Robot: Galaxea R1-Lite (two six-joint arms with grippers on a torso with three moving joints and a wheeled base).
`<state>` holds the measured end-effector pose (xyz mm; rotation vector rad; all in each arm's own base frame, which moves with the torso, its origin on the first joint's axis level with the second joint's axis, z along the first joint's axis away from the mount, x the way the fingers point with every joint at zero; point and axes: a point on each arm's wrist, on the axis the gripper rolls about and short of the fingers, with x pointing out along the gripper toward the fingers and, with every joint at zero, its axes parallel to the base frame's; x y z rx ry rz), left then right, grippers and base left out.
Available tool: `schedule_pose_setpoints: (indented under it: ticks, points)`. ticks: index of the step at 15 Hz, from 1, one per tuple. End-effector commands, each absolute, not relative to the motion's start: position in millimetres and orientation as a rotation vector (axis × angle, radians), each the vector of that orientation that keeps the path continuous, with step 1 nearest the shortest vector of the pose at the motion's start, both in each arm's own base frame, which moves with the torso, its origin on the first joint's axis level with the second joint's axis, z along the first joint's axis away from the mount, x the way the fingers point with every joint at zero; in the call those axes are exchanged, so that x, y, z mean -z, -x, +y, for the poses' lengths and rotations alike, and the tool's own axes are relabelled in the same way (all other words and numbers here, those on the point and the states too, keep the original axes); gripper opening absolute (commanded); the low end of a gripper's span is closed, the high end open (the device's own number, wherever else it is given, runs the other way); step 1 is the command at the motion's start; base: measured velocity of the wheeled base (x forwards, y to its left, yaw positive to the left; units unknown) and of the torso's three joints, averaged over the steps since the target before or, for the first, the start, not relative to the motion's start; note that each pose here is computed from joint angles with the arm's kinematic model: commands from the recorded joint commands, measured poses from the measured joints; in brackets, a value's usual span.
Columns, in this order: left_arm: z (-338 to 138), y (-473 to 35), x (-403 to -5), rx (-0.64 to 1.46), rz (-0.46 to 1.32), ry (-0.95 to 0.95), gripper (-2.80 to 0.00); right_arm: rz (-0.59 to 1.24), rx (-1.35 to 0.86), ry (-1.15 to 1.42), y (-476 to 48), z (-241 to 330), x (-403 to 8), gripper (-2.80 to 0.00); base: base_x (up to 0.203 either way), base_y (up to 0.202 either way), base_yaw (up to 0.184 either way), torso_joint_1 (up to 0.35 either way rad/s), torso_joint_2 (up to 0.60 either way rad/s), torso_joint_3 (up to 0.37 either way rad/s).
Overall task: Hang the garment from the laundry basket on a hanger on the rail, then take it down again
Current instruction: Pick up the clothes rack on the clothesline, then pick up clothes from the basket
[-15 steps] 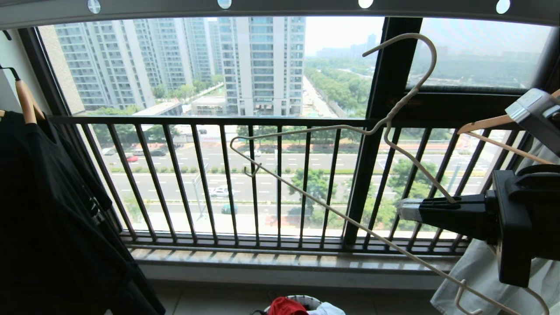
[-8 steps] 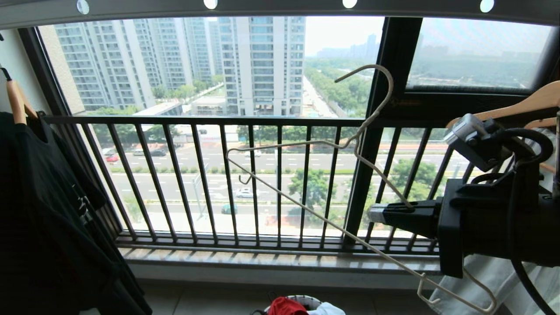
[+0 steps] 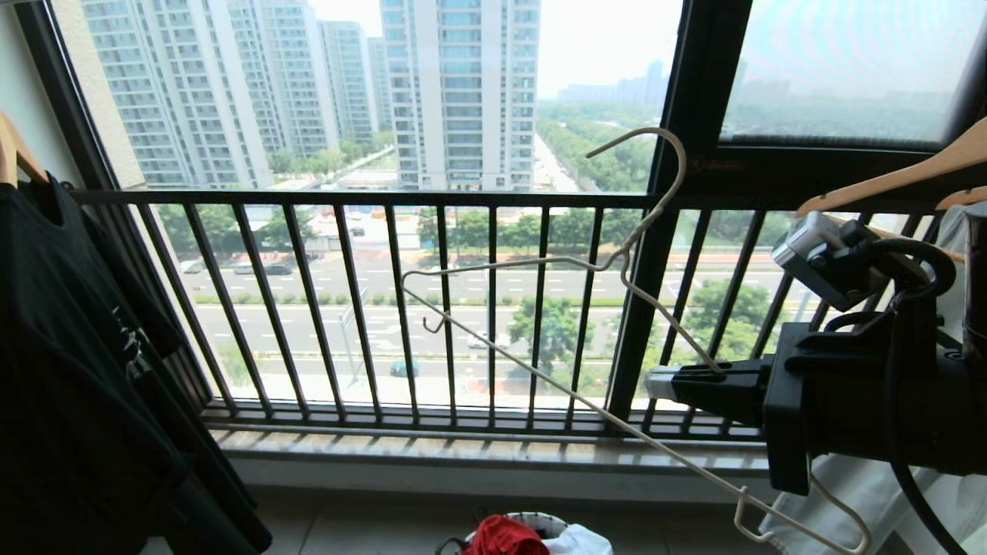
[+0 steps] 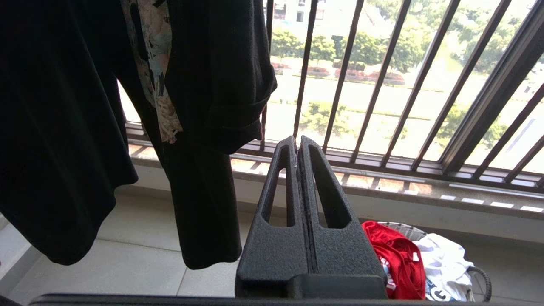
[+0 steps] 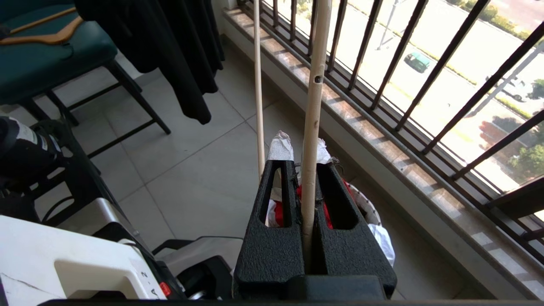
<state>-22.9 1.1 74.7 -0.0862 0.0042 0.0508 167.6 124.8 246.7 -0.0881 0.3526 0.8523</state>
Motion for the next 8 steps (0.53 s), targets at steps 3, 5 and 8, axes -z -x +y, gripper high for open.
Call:
schedule_pose_setpoints:
  ticks: [3,5,8]
  points:
    - [1.1,22.8,-74.7,-0.051,0.005,0.087,-2.8,0.31,-0.853,0.082,-160.3,119.2,-255.2,-2.8,0.0,0.0,0.0,-0.148,0.34,0.191]
    - [1.2,22.8,-74.7,-0.052,0.005,0.087,-2.8,0.291,-0.853,0.079,-157.1,116.7,-258.9,-2.8,0.0,0.0,0.0,-0.169,0.36,0.207]
    - [1.2,22.8,-74.7,-0.052,0.005,0.087,-2.8,0.258,-0.852,0.081,-150.9,111.9,-264.6,-2.8,0.0,0.0,0.0,-0.172,0.39,0.217]
